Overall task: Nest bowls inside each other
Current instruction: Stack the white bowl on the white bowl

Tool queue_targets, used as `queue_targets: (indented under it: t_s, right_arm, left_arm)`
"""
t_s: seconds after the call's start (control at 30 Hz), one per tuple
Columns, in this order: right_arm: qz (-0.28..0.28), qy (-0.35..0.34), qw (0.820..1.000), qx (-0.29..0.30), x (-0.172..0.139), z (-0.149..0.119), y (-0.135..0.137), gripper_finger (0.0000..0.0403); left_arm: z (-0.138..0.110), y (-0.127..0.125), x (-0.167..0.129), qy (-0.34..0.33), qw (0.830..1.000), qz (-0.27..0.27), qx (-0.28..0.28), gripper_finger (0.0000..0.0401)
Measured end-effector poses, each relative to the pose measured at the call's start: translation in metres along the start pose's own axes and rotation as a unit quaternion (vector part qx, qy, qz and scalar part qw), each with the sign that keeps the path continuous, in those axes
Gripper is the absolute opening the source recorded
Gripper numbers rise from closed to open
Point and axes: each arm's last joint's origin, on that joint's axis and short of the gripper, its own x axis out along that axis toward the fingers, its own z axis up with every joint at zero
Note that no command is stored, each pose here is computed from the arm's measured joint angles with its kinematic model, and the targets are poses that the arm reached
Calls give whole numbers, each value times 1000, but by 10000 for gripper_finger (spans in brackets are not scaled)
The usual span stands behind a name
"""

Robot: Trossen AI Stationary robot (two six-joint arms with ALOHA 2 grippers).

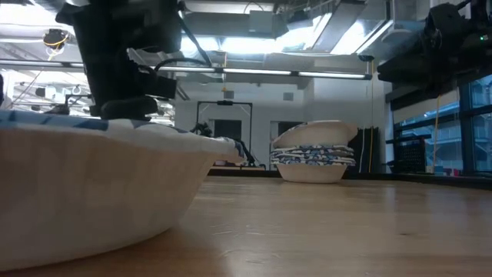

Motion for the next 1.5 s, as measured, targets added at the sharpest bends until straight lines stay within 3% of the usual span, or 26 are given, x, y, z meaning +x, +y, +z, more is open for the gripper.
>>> queue_targets:
  t_s: [0.4,0.6,0.83,1.0,1.23,1.5]
  right_arm:
    - [-1,2,1000,-3,0,0,0,108]
    - [-1,3,1000,-5,0,-1,0,108]
    - [-1,3,1000,-3,0,-1,0,108]
    - [-1,3,1000,-2,0,-1,0,108]
    - [-1,3,1000,-1,0,-1,0,108]
    - [-1,2,1000,0,0,-1,0,108]
  left_arm:
    - [3,3,0,-2,1000,2,0,9]
    - [27,3,-10,-20,999,-15,29,5]
    - [81,11,-39,-92,993,-14,78,2]
    - [117,22,-64,-156,981,21,115,1]
    - [161,35,-85,-245,958,22,145,1]
    - [193,8,-71,-260,939,-23,224,0]
